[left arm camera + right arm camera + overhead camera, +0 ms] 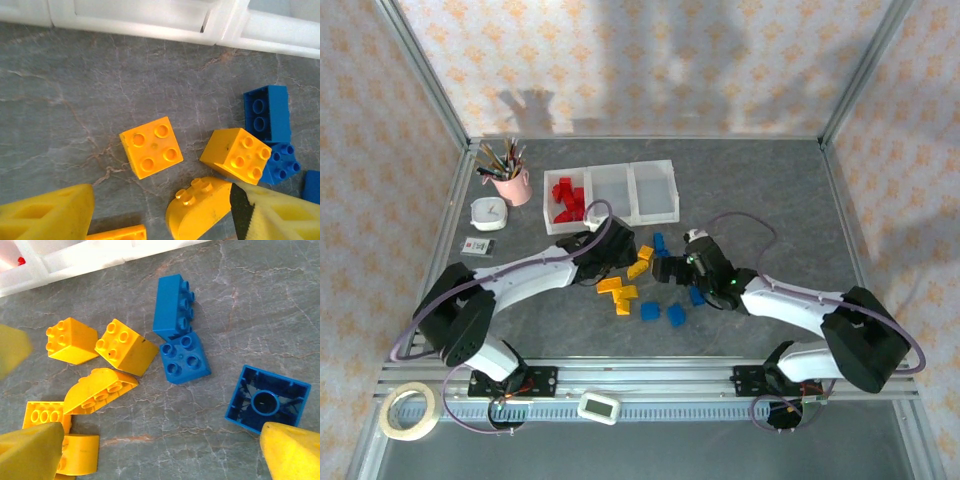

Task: Sort the legos into containers by color
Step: Pick up the lego from the center of the table.

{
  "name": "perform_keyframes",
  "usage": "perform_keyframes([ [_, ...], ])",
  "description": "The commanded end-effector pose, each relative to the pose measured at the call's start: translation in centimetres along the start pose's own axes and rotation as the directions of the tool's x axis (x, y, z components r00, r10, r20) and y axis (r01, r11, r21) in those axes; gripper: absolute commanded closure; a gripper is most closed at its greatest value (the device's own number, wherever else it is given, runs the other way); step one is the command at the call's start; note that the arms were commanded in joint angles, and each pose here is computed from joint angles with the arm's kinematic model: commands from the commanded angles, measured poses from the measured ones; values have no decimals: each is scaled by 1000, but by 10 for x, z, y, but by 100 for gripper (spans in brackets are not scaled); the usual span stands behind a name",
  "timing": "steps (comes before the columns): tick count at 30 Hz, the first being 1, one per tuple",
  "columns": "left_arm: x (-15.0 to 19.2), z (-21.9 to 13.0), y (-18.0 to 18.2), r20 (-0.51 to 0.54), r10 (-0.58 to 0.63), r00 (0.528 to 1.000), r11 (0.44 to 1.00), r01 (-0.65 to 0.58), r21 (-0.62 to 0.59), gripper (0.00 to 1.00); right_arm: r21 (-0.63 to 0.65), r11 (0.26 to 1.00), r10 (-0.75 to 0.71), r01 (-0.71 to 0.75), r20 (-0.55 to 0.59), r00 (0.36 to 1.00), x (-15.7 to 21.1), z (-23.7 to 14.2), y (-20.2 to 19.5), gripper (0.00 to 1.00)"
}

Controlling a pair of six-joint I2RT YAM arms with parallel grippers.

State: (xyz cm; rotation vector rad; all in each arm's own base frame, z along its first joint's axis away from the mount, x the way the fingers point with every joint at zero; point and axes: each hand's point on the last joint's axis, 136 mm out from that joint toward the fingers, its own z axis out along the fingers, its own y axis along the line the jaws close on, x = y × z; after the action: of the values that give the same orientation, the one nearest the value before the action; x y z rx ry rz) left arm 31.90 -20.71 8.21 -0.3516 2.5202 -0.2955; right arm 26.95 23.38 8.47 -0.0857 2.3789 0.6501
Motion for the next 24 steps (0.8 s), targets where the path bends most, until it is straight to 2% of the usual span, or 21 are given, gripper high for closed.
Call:
perform_keyframes([
  [1,-2,13,0,35,-82,996,997,82,-12,25,-18,1000,-15,16,40,999,-12,-2,6,0],
  [7,-6,31,1,62,-96,993,993,100,-60,24,-19,1000,-13,14,81,997,-23,-8,9,0],
  [11,-2,41,9,69,-107,992,989,113,-98,28,-20,1000,-9,11,87,996,-24,-10,9,0],
  [20,-2,49,7,73,-93,993,990,100,-102,46,-23,1000,-7,9,93,996,-24,-11,8,0],
  [24,-6,48,9,84,-74,994,989,84,-123,57,-24,1000,-10,12,98,995,-26,-12,8,0],
])
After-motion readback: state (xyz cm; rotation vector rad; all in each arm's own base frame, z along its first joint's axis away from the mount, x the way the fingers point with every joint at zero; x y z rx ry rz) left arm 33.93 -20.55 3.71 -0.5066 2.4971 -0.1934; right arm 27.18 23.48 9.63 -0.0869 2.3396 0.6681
